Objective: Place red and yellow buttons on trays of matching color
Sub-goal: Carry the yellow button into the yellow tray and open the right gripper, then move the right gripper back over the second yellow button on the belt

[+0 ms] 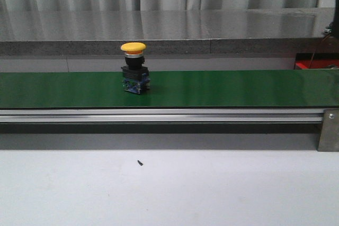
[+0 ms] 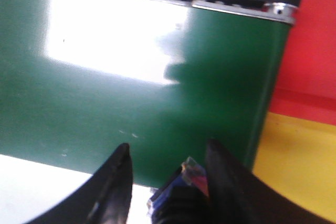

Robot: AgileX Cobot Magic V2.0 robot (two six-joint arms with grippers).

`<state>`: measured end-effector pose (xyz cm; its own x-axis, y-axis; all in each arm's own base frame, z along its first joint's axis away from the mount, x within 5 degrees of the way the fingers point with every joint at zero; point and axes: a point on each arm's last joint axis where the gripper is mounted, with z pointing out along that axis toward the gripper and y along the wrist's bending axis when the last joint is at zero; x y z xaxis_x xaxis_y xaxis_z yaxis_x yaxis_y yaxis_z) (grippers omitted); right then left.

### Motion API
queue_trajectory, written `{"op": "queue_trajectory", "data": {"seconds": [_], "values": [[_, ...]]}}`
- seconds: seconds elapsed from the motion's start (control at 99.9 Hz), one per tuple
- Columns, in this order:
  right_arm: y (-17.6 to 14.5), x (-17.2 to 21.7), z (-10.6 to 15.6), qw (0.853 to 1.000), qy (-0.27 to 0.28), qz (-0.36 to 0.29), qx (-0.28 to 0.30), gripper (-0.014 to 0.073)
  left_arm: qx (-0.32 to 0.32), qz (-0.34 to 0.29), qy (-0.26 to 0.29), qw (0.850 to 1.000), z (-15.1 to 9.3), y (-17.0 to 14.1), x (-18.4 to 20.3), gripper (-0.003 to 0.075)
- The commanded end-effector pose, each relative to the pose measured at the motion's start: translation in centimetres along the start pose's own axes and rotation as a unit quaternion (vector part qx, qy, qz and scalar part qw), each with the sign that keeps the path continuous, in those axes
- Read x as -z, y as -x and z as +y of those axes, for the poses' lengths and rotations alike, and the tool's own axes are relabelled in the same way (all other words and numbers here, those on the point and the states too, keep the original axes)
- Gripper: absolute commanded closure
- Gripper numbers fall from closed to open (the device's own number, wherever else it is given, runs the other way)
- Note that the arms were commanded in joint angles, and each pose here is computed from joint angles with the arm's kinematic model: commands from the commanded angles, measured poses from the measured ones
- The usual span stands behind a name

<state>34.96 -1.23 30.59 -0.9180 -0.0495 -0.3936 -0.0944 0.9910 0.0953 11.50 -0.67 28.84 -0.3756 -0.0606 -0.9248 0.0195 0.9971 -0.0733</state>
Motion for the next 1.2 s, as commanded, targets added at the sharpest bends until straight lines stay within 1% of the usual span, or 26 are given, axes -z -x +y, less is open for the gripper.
{"op": "queue_trajectory", "data": {"seconds": [0.0,0.19,0.33,0.501,0.641,0.911,1.191], "values": [[0.0,3.7,-1.6,0.998,-0.02,-0.05,-0.02,0.0454,0.006,-0.054,-0.013,0.998,-0.3,1.7,0.4,0.074],[-1.3,4.6,-6.3,0.994,-0.044,-0.048,-0.091,0.0454,0.006,-0.054,-0.013,0.998,-0.3,1.7,0.4,0.074],[-2.6,3.4,-8.3,0.99,-0.058,-0.048,-0.123,0.0454,0.006,-0.054,-0.013,0.998,-0.3,1.7,0.4,0.074],[-4.5,0.0,-8.9,0.987,-0.06,-0.043,-0.144,0.0454,0.006,-0.054,-0.013,0.998,-0.3,1.7,0.4,0.074],[-5.6,-2.0,-9.0,0.985,-0.064,-0.045,-0.153,0.0454,0.006,-0.054,-0.013,0.998,-0.3,1.7,0.4,0.074],[-6.0,-5.2,-9.8,0.985,-0.06,-0.015,-0.163,0.0454,0.006,-0.054,-0.013,0.998,-0.3,1.7,0.4,0.074],[-6.1,-6.5,-10.2,0.984,-0.059,-0.004,-0.166,0.0442,0.006,-0.054,-0.013,0.998,-0.3,1.7,0.4,0.0739]]}}
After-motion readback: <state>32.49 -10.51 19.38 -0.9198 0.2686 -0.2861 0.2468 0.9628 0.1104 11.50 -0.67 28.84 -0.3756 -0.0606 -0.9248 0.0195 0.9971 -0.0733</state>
